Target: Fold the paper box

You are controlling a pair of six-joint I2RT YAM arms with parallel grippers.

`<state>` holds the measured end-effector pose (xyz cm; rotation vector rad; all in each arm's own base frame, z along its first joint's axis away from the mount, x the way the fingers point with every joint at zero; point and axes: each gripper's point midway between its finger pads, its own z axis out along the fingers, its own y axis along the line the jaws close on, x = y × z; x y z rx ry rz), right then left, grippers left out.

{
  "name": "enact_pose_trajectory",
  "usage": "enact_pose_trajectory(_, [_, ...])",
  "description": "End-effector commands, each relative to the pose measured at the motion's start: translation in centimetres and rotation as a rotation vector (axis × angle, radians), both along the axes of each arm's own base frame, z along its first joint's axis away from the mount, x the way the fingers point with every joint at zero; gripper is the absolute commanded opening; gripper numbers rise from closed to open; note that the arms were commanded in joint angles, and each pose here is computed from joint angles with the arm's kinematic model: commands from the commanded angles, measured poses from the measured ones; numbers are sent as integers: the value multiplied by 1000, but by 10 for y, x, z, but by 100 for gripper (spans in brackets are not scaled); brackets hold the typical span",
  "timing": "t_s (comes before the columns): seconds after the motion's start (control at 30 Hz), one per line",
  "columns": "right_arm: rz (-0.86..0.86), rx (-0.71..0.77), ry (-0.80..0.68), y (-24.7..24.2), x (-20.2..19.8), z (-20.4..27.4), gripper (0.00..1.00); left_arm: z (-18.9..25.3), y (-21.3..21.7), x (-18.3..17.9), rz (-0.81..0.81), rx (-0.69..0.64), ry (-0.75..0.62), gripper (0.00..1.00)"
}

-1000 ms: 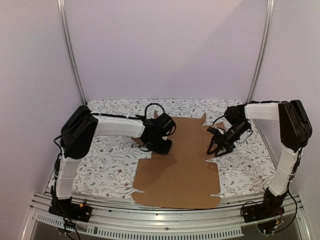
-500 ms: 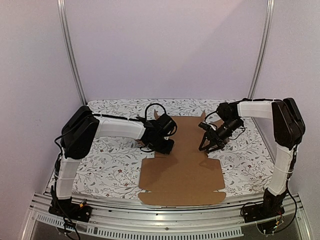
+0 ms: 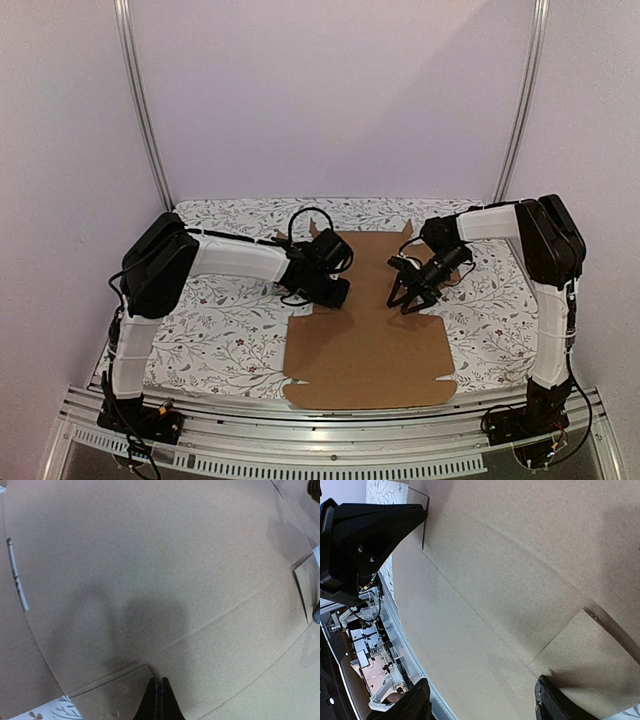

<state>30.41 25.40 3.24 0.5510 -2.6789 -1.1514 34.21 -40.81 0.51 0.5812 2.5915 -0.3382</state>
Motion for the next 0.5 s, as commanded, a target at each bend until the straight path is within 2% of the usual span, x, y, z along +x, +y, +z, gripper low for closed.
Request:
enact_pose_trajectory(0.0, [-14, -181, 4, -19, 5, -48, 71, -96, 47, -75, -75, 228, 274, 0])
enact_pose_trajectory(0.2, [-109, -258, 93, -35, 7, -68, 70, -96, 50, -75, -84, 224, 266, 0])
enact_pose_trajectory(0.47, [-147, -293, 220, -41, -1, -86, 68, -94, 44, -76, -139, 206, 261, 0])
